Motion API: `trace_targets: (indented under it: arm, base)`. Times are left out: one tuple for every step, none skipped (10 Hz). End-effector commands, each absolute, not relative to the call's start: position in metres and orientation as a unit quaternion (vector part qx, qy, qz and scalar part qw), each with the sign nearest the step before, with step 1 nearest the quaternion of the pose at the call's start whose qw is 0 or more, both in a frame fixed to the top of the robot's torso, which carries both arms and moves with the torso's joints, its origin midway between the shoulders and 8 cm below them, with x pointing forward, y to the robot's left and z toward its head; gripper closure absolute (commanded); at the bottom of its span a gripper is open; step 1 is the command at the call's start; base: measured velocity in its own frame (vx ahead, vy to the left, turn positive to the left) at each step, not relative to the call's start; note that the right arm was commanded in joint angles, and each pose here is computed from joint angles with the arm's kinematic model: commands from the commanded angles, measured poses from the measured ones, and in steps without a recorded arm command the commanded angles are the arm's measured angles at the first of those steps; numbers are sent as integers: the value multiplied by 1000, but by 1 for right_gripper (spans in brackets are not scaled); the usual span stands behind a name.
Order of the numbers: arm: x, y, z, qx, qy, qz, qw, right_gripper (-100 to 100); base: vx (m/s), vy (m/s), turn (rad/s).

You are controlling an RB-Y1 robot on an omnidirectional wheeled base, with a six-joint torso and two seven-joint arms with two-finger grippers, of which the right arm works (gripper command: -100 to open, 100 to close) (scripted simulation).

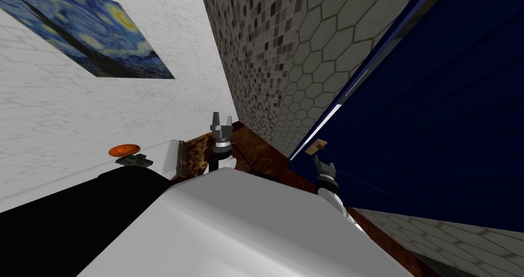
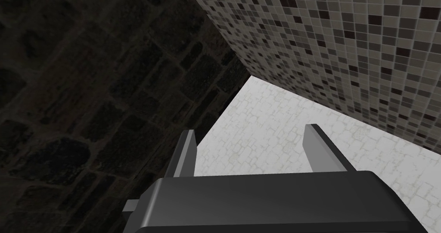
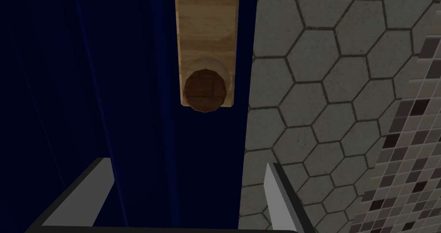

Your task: Pull the door open

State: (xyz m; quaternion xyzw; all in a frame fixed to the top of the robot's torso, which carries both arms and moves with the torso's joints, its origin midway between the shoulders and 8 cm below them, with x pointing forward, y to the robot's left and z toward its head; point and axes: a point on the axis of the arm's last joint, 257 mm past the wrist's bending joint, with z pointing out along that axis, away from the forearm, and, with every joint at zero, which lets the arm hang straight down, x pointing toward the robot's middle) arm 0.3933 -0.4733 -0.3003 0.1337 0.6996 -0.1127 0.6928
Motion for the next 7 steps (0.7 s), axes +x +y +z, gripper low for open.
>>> trace_targets:
  arm:
    - [397,-477,-299,137,699,-116,693,-100]
    - [398,-478,-299,138,698,-117,693,-100]
    - [400,-481,-298,140,697,-120,693,-100]
    - [401,-483,-298,142,697,-121,692,-100]
    - [404,-486,-297,144,696,-124,692,-100]
    - [406,-488,-297,146,695,-126,692,-100]
    - [407,-490,-296,148,695,-128,692,-100]
  base:
    - [92,-61,49]
    - [163,-69,73]
    - [189,-67,72]
    - [180,-82,45]
    - [171,-95,52]
    - [178,-98,65]
    - [165,-100,57]
